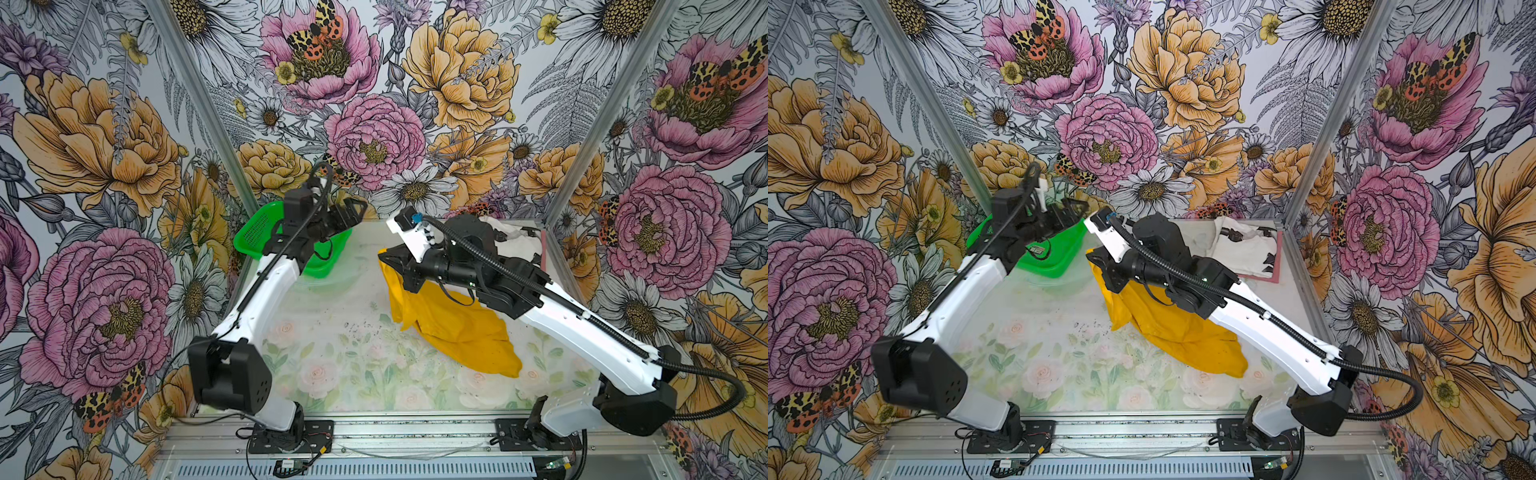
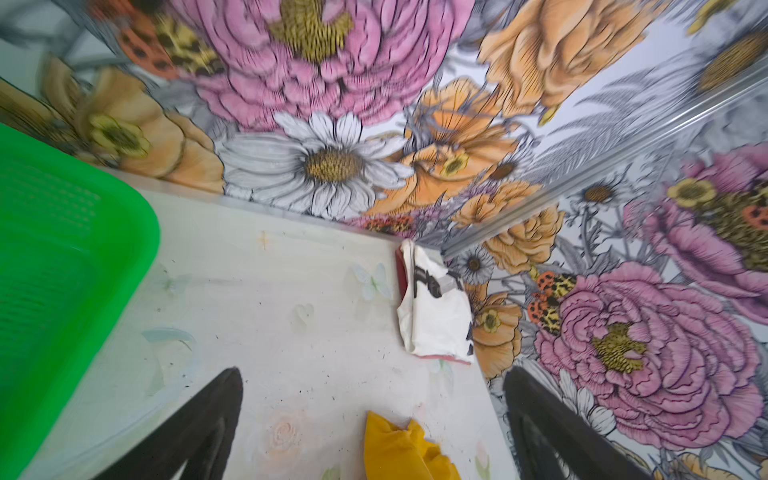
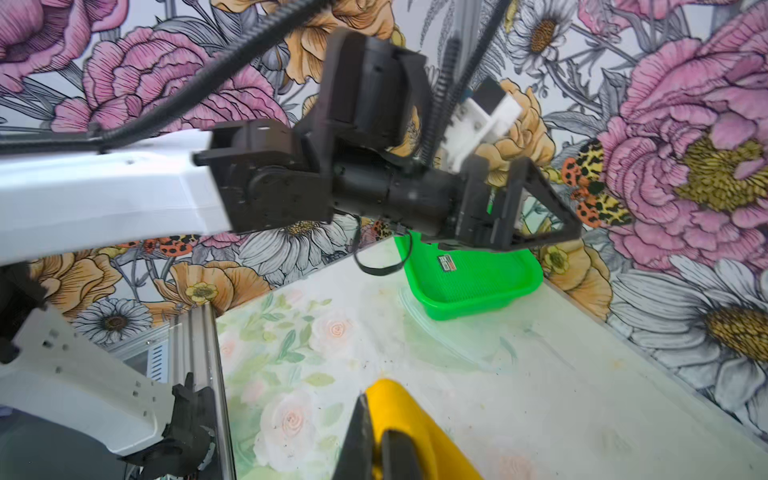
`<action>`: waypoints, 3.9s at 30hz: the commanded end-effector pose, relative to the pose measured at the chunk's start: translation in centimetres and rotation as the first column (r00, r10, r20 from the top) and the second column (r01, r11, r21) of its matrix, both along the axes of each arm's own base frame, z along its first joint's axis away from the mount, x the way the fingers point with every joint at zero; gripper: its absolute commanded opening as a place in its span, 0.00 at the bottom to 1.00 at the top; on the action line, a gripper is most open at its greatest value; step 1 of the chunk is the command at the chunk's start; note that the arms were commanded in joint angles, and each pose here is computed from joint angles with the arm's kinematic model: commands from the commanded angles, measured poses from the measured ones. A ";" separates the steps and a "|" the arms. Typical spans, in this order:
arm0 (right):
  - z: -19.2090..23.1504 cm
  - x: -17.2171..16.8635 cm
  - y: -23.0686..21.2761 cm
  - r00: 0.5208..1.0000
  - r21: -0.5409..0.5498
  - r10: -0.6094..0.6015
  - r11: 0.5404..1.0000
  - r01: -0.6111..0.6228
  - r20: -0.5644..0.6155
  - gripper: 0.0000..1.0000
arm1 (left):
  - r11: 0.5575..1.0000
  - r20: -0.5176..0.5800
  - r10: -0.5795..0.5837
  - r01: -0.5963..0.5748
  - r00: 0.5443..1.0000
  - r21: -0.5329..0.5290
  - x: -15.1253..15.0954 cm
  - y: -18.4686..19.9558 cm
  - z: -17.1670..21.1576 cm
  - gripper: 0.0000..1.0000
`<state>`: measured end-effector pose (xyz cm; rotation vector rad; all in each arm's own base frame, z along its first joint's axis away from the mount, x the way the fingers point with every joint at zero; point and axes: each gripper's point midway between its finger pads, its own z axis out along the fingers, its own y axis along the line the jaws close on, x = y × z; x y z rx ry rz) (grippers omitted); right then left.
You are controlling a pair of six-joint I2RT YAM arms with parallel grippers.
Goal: Fold and stack the t-shirts
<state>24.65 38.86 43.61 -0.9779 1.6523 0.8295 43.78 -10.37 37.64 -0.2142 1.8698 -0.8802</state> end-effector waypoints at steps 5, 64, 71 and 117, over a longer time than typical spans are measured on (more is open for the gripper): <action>15.9 -4.4 2.5 0.951 0.301 0.192 0.917 -0.262 0.243 0.00 | 0.982 -0.086 0.173 -0.179 0.981 -0.064 -6.5 11.3 -2.5 0.99; -22.6 2.6 -30.7 0.486 -0.408 -0.804 0.594 0.694 -0.342 0.75 | 0.869 -0.732 -0.119 0.427 0.671 0.250 -27.7 -8.0 -33.7 0.68; -22.6 2.7 -30.7 0.492 -0.414 -0.805 0.593 0.691 -0.332 0.75 | 0.876 -0.742 -0.169 0.444 0.649 0.189 -29.6 -8.5 -33.5 0.37; -33.6 16.4 -15.8 0.637 -0.619 -0.640 0.722 0.309 -0.429 0.72 | 0.939 -0.679 0.112 0.146 0.726 0.311 -30.9 -3.9 -27.8 0.00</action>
